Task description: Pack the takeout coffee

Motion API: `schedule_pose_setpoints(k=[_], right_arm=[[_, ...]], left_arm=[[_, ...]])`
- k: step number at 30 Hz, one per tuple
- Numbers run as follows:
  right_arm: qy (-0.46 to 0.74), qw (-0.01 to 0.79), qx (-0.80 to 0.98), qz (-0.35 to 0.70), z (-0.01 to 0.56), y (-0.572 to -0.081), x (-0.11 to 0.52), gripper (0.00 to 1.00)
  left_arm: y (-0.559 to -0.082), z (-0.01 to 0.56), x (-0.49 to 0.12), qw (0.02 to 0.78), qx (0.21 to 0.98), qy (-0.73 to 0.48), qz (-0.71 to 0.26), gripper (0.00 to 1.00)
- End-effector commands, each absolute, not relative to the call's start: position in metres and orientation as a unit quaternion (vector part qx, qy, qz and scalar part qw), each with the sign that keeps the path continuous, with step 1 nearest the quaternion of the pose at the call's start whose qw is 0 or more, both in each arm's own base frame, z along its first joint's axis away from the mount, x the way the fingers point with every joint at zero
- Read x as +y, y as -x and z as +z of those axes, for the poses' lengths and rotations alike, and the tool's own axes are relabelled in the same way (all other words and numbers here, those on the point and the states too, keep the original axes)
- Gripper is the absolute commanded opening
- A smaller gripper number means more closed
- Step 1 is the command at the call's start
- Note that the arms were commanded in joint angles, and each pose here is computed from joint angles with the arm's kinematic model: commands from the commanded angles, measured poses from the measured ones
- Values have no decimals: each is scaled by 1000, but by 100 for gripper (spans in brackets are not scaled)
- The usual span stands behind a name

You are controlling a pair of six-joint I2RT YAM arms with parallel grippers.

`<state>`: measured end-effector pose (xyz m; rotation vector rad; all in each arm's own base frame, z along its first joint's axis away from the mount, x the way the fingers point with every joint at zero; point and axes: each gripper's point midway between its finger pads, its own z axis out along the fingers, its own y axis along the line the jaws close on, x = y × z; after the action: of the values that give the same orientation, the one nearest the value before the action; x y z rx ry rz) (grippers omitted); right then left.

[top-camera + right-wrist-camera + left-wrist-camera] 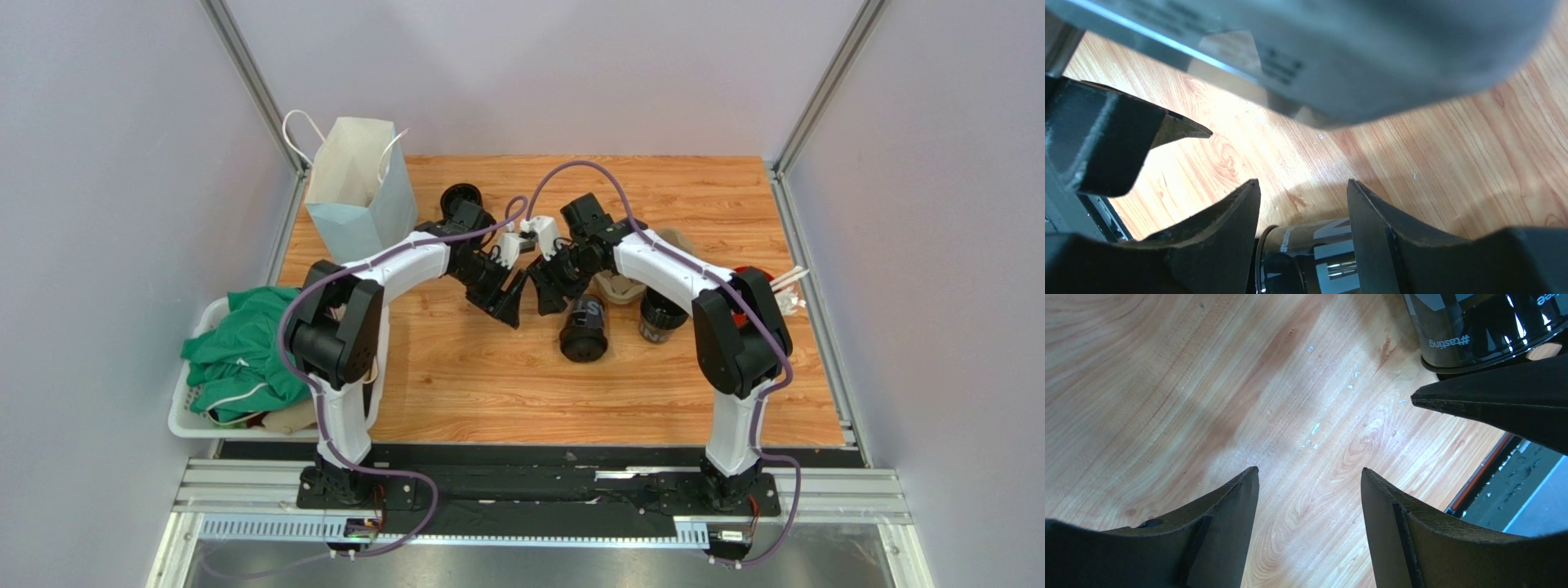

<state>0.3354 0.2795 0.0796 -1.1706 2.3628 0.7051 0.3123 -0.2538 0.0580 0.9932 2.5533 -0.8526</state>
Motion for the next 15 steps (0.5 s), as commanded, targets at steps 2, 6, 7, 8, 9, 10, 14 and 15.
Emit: schedule_pose_setpoints(k=[2,6,7,8,9,10,14,15], right_arm=[[425,159,857,245,67,-318,269,60],[457,186,834,247,97,-314,266,70],[482,211,815,241,115,-312,263,72],[495,212,811,230,115,-307,256,74],[506,219,804,221,119,-305,251,75],[527,231,791,210,125,-303,245,75],[547,266,774,176,145,-288,224,75],[545,259,780,167,135,-282,217,75]], left_arm=[[-348,127,-269,240,839,-358,-333,71],[-339,128,-271,238,828,-367,-350,72],[-337,127,-270,237,827,-368,-354,72],[-332,126,-269,234,825,-368,-359,72],[-332,125,-268,235,824,-369,-360,72],[-332,126,-267,236,823,-370,-361,72],[-331,135,-267,240,818,-370,-370,72],[-331,137,-267,240,817,-369,-372,72]])
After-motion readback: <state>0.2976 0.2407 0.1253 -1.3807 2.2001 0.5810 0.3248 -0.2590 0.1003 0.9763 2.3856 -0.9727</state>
